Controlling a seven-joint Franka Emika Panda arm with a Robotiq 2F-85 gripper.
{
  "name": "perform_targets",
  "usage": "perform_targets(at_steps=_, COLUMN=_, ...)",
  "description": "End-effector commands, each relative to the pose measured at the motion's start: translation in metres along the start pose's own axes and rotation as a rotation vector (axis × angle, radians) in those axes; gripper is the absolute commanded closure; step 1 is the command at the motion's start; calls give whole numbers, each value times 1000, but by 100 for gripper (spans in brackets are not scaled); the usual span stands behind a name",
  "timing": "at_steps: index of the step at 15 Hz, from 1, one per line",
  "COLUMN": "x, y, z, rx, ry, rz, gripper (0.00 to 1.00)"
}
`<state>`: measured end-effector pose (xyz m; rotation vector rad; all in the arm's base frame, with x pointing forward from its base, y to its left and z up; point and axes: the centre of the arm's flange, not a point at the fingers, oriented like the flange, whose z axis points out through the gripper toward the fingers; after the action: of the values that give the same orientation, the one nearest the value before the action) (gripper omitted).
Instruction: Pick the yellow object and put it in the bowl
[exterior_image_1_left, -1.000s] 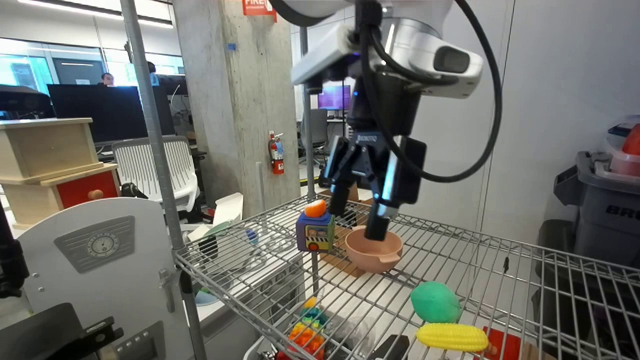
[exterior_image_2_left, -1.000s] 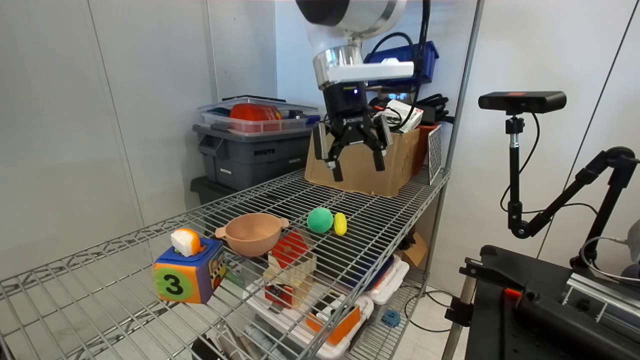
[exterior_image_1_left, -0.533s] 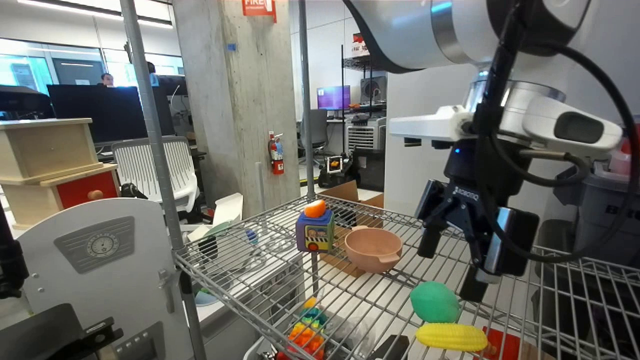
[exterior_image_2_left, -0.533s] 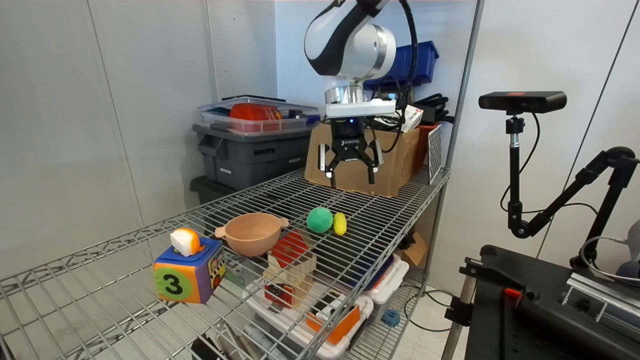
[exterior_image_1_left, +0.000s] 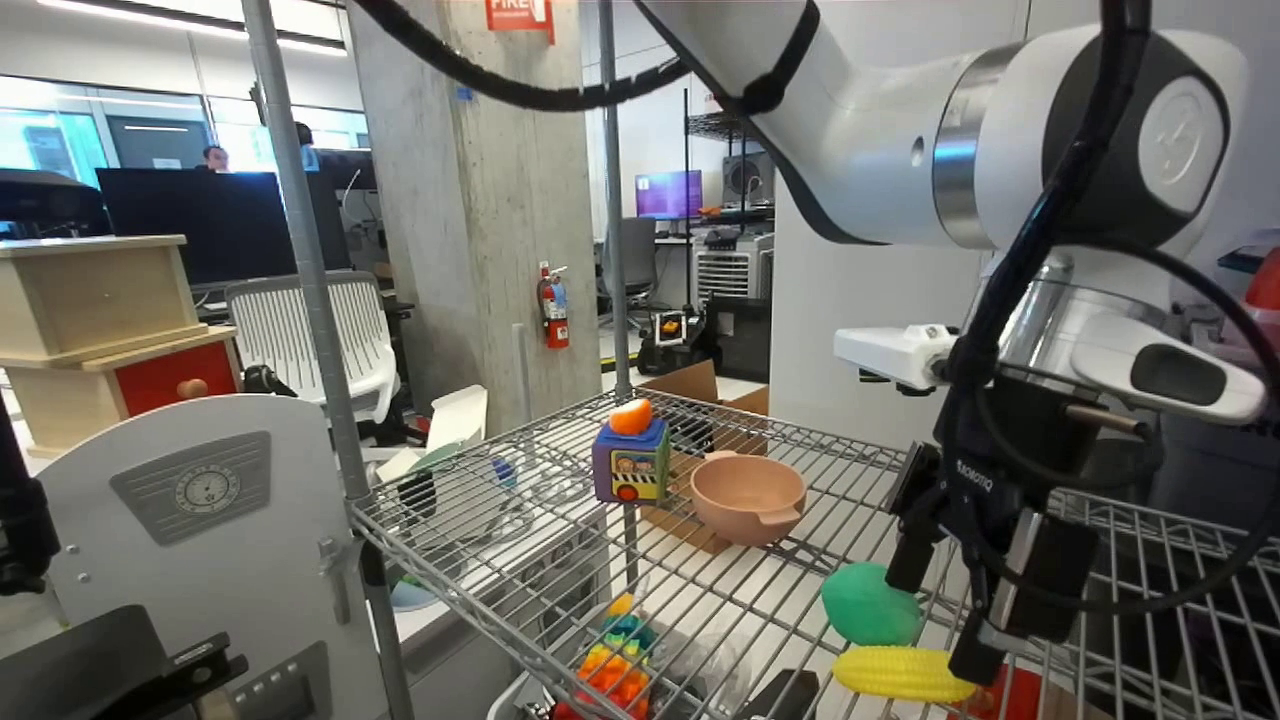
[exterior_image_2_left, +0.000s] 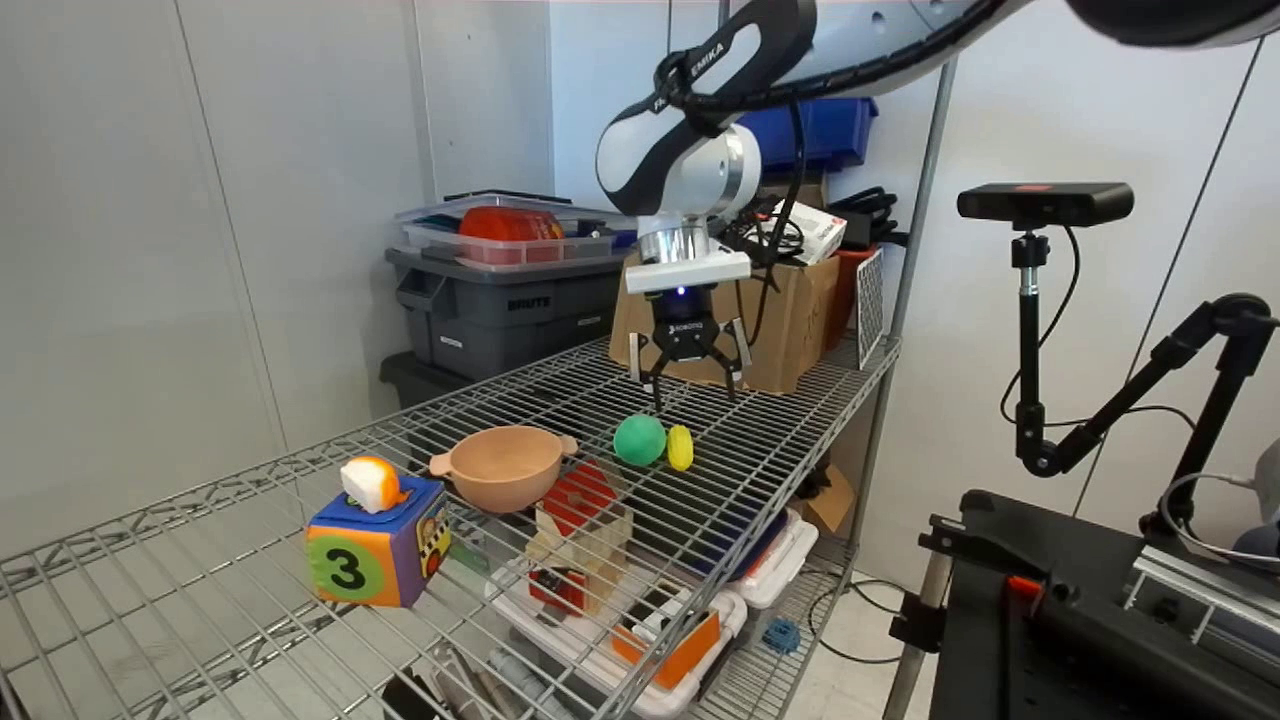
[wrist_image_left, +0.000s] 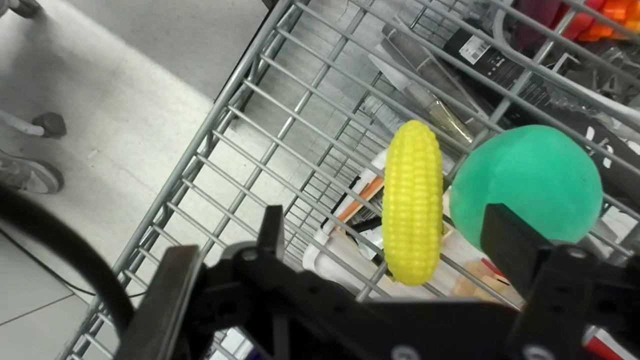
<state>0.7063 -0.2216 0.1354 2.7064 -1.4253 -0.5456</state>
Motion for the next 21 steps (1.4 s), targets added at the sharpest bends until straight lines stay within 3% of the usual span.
perform_targets(at_steps=1, x=55, y=-56, z=-2, rx=-49, ry=-10, rz=74, gripper=0)
perform_targets(at_steps=7, x=58, y=-69, z=10, rx=-84, ry=-22, rz=117, gripper=0)
perform_targets(at_steps=14, x=45, y=-30, z=12, rx=-174, ry=20, rz=193, gripper=0)
perform_targets(at_steps=21, x=47, y=-35, z=11, rx=-176, ry=30, rz=195, gripper=0)
